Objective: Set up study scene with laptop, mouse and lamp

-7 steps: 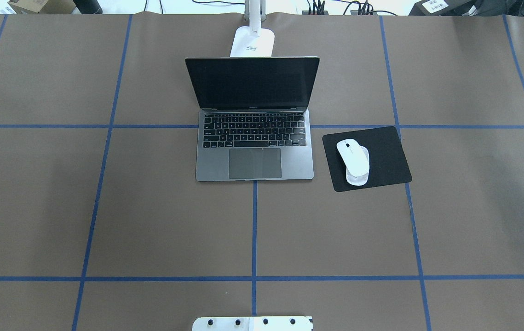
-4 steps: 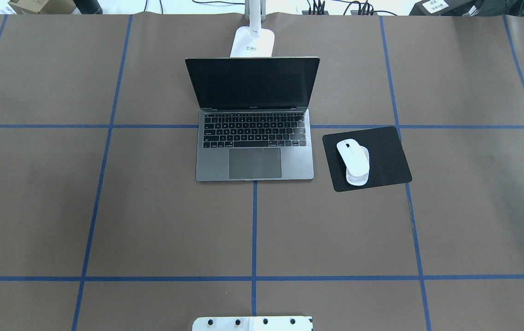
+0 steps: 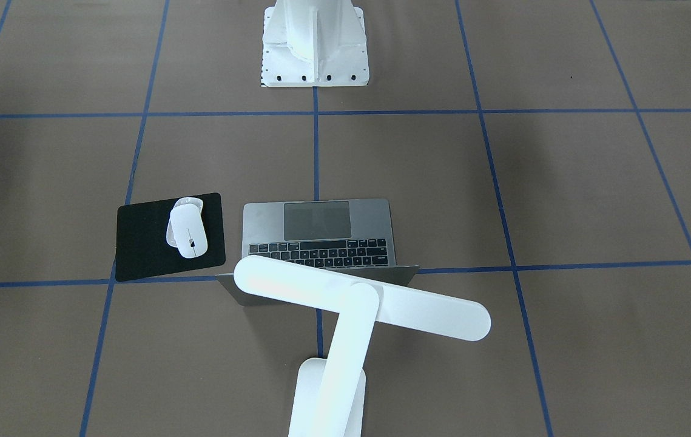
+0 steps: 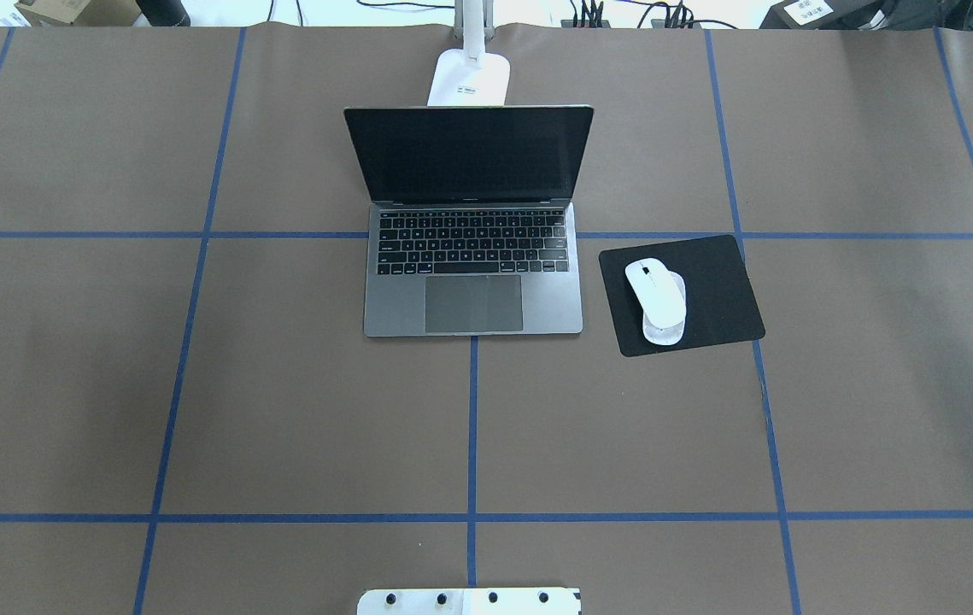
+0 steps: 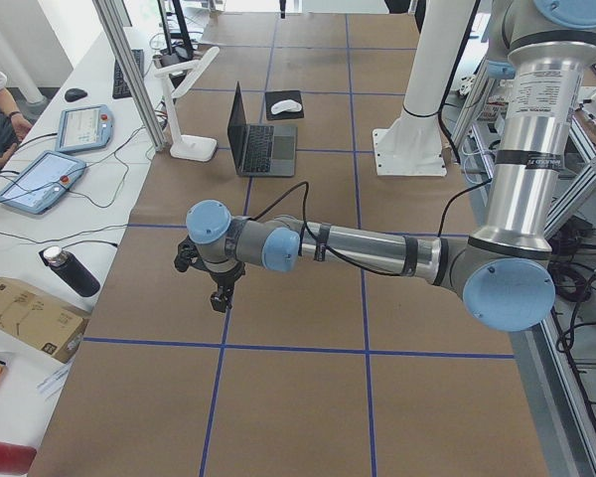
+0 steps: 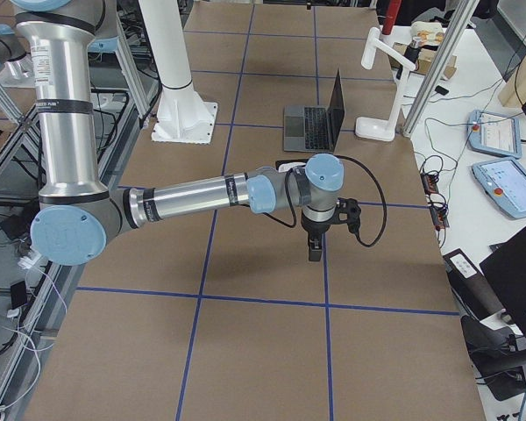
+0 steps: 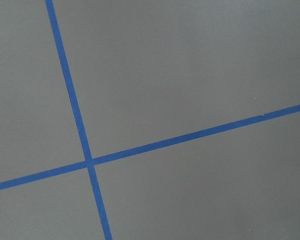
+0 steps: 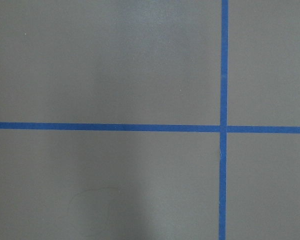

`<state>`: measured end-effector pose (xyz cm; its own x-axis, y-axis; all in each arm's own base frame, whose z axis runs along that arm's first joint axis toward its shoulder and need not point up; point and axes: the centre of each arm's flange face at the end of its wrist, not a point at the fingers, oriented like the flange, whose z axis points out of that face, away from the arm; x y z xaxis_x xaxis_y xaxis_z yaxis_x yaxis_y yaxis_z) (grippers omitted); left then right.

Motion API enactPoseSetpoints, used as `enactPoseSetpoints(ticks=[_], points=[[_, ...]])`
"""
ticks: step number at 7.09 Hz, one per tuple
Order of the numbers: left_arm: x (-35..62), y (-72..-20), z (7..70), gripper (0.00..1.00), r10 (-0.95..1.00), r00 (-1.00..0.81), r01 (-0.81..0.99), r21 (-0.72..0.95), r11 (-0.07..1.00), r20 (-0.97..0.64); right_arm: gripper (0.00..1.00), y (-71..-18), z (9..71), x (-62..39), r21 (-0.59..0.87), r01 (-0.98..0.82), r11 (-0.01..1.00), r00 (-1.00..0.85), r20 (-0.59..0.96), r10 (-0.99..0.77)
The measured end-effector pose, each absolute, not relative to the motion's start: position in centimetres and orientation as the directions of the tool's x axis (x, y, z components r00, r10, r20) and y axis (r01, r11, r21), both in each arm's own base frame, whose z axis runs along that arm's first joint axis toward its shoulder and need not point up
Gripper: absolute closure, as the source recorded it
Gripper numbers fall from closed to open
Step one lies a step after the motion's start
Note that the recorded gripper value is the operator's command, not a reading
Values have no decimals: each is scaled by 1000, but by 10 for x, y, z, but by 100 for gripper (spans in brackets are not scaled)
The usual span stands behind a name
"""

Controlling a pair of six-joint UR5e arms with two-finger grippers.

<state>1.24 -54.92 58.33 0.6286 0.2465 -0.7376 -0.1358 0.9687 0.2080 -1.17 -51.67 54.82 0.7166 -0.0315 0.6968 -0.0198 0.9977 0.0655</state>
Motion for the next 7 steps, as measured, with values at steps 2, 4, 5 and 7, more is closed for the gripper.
enactPoseSetpoints(ticks=[2,4,5,7], points=[[11,-540,577,1,255,626,-134,221,966,-737,1,-511,548,-10,66,-20,998,715,698,-32],[9,-532,578,1,254,629,-131,222,966,-735,1,-510,548,-10,64,-24,998,717,697,-27],[8,-530,580,1,251,630,-130,218,967,-735,1,-509,548,-10,63,-25,998,717,697,-26],[7,-529,581,1,248,631,-128,216,968,-735,1,-509,545,-10,67,-27,997,716,698,-27]])
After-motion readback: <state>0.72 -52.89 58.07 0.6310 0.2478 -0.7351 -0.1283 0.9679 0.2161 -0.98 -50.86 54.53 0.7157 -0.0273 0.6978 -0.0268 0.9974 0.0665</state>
